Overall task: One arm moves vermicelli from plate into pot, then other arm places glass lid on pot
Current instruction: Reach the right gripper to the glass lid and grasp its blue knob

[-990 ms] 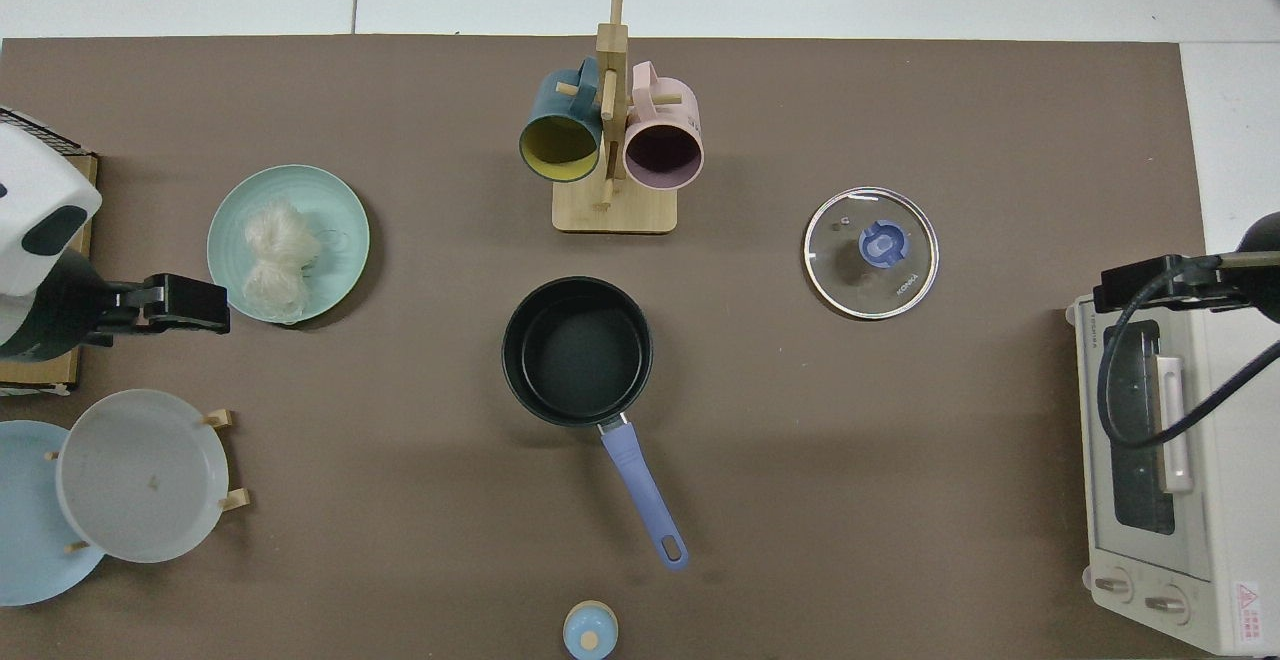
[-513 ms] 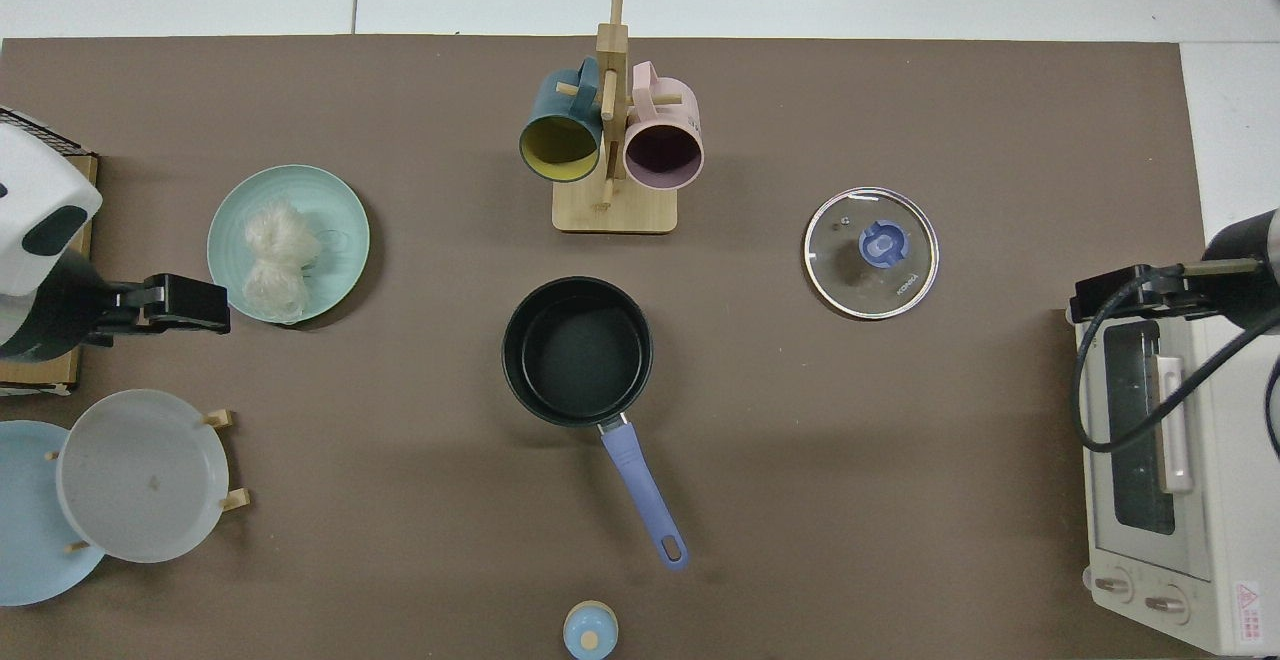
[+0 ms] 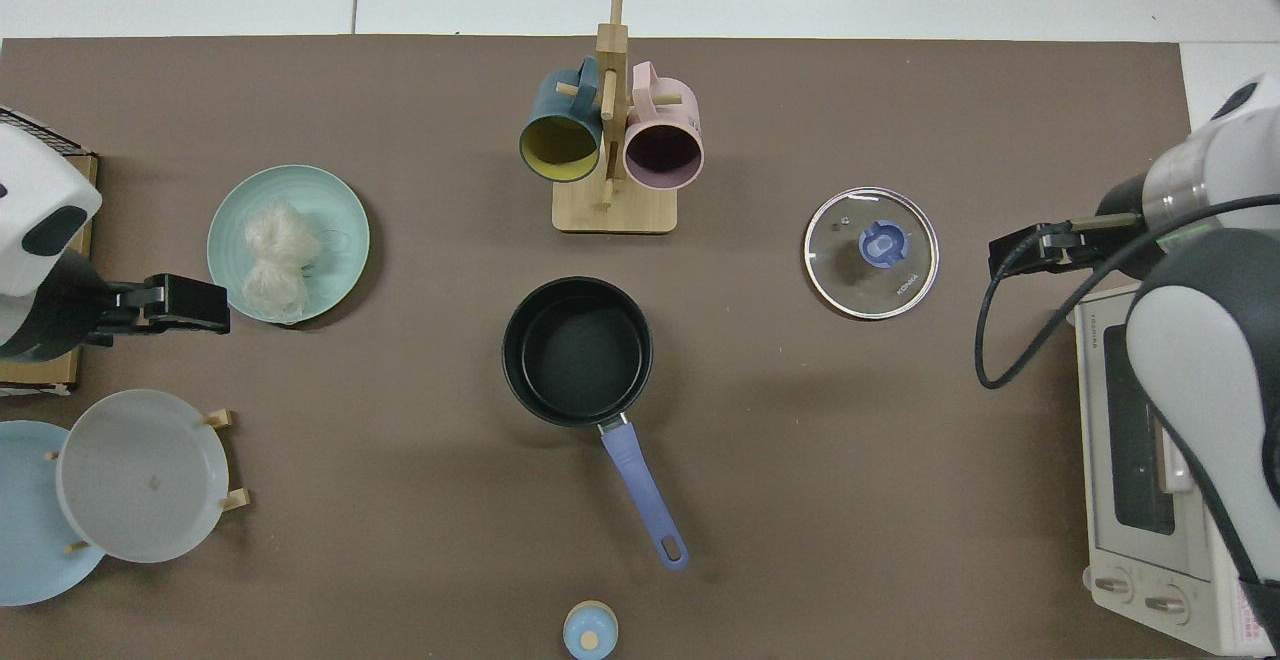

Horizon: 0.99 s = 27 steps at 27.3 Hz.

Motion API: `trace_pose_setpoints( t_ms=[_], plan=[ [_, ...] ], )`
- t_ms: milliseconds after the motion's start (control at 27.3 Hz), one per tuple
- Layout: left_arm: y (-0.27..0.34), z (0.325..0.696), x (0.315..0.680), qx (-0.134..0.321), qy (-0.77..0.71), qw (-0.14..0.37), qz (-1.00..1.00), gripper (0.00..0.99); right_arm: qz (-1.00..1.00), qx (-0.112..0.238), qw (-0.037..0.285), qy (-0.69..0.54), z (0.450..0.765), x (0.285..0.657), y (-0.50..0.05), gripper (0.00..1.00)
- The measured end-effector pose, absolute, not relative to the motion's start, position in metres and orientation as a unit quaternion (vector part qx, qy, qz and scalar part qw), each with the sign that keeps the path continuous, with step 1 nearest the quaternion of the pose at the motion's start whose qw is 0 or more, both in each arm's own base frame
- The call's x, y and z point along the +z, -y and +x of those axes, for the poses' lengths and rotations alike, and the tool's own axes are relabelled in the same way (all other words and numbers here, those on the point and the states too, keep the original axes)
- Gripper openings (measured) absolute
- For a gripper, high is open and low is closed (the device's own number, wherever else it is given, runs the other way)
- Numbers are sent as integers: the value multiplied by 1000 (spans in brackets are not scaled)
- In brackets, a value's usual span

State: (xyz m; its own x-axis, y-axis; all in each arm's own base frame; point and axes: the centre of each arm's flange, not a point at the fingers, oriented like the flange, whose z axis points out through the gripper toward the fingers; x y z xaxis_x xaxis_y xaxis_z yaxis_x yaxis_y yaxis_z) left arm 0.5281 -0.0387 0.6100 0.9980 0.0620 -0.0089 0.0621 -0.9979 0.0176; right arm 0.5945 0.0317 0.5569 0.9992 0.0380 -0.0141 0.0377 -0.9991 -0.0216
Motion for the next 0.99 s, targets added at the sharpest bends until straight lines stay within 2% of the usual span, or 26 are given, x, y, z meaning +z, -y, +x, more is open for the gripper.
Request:
trace_pose_setpoints(
  t_ms=[293, 440, 770, 990],
  plan=[
    [36, 529, 610, -3, -31, 9, 999, 991, -1000, 6, 9, 27, 640, 520, -46, 1000],
    [24, 540, 601, 17, -21, 12, 1000, 991, -1000, 4, 12, 28, 657, 492, -56, 1000],
    [-37, 605, 514, 44, -54, 23, 997, 991, -1000, -5, 17, 20, 683, 436, -68, 1000],
    [-48, 634, 462, 58, -80, 31, 995, 991, -1000, -15, 4, 25, 696, 402, -69, 1000]
  ],
)
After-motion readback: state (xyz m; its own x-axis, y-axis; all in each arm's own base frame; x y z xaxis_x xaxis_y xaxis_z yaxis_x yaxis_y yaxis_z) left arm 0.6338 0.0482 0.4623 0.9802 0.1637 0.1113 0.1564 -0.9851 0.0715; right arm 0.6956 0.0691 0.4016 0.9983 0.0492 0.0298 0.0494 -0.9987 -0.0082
